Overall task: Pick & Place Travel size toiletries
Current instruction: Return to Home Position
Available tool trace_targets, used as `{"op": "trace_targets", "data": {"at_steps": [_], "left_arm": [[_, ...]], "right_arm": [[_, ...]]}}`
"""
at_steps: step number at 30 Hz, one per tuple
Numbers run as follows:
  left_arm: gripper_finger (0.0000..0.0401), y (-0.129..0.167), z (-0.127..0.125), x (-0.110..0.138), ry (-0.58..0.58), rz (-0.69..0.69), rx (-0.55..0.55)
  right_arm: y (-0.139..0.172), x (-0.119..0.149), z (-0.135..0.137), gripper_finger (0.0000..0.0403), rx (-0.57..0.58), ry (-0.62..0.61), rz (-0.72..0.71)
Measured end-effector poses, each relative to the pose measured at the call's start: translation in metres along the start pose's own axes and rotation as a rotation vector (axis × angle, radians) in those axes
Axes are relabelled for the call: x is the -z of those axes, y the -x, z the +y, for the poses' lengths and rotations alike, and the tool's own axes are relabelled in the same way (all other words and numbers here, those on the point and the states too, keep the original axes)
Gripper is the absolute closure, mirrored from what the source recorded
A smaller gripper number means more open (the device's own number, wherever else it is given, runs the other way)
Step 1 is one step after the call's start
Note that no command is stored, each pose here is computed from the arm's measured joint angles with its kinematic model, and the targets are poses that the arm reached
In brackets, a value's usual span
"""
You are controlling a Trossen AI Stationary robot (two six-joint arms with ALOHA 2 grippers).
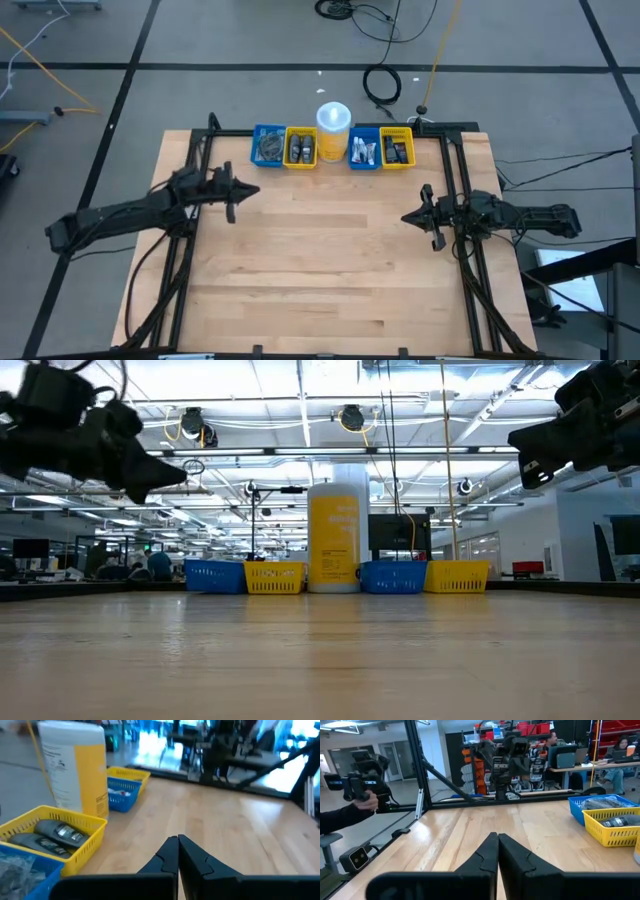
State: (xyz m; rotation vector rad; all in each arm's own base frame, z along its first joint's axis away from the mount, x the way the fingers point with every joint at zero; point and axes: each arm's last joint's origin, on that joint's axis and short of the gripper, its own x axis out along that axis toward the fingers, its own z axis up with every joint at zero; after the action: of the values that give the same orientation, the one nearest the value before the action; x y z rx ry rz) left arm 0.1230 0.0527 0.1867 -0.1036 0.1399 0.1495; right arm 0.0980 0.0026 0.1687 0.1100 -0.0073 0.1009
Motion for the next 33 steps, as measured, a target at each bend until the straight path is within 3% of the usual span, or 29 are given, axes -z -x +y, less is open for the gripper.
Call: {"op": "trace_targets", "data": {"at_steps": [5,14,22,28,33], "left_arm": [[0.0394,0.010,-0.010,0.023,0.018,-0.120,-0.044],[0.0393,0.014,-0.017,0.016,0.027,-0.180,-0.003],[0.0393,0.014,-0.018,0.019,0.045,-0.149,-0.007],[0.0393,0.023,-0.022,0.028,-0.074,-0.106,-0.088],[0.0393,0.030,-0.027,0.023,-0.174,-0.171,-0.085]], "right_arm": [[0.000,0.000,0.000,0.0402,0.000,0.000,-0.001],[0.000,0.000,0.000,0.0399,0.000,0.000,0.000],[0.000,0.000,0.000,0.0400,0.000,0.000,0.000],[0.000,0.000,0.000,0.0400,0.000,0.000,-0.001],[0.000,0.000,0.000,0.0400,0.000,0.000,-0.001]]}}
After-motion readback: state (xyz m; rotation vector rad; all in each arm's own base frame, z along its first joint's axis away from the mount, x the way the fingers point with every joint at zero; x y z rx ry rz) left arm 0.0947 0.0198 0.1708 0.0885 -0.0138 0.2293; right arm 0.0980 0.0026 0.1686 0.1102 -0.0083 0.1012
